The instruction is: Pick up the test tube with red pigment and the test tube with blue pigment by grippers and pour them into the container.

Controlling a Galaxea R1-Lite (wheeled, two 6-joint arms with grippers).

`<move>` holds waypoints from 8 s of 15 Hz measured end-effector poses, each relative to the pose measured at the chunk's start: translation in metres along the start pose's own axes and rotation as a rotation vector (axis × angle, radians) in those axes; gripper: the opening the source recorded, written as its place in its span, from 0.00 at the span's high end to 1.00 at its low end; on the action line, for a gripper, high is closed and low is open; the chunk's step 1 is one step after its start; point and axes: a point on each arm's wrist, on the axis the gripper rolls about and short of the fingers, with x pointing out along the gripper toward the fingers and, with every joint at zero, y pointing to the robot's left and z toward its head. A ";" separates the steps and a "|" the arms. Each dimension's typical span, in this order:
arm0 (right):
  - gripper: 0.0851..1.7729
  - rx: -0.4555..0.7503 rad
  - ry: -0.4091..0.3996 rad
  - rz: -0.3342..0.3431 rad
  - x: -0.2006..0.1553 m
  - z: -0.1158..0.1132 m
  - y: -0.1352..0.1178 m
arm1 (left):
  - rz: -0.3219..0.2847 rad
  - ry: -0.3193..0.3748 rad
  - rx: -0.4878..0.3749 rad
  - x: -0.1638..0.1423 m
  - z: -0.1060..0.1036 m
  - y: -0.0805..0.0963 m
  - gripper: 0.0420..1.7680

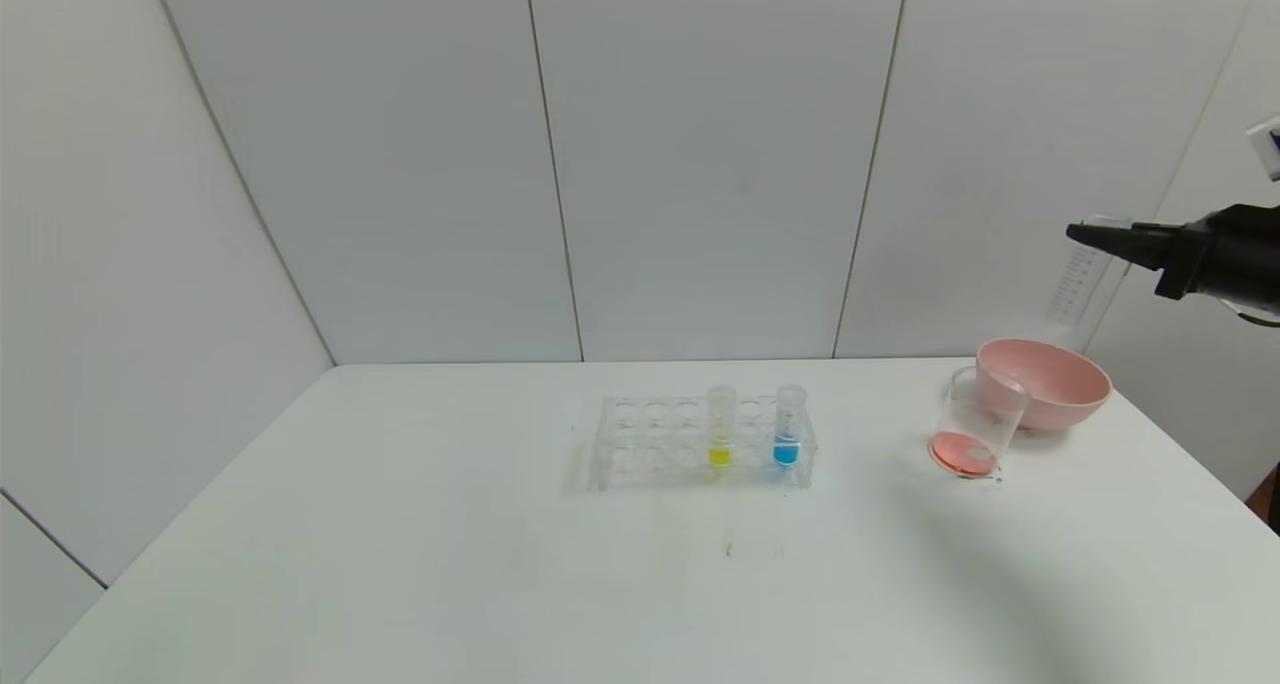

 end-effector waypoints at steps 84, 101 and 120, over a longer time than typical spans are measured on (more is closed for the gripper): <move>0.04 0.000 -0.028 -0.499 0.174 -0.197 0.234 | 0.000 0.000 0.000 0.000 0.000 0.000 0.00; 0.74 -0.056 -0.059 -0.461 0.169 -0.176 0.240 | 0.000 0.000 0.000 0.000 0.000 0.000 0.00; 0.74 -0.110 0.008 -0.165 0.065 -0.106 0.191 | 0.000 0.000 0.000 0.000 0.000 0.000 0.00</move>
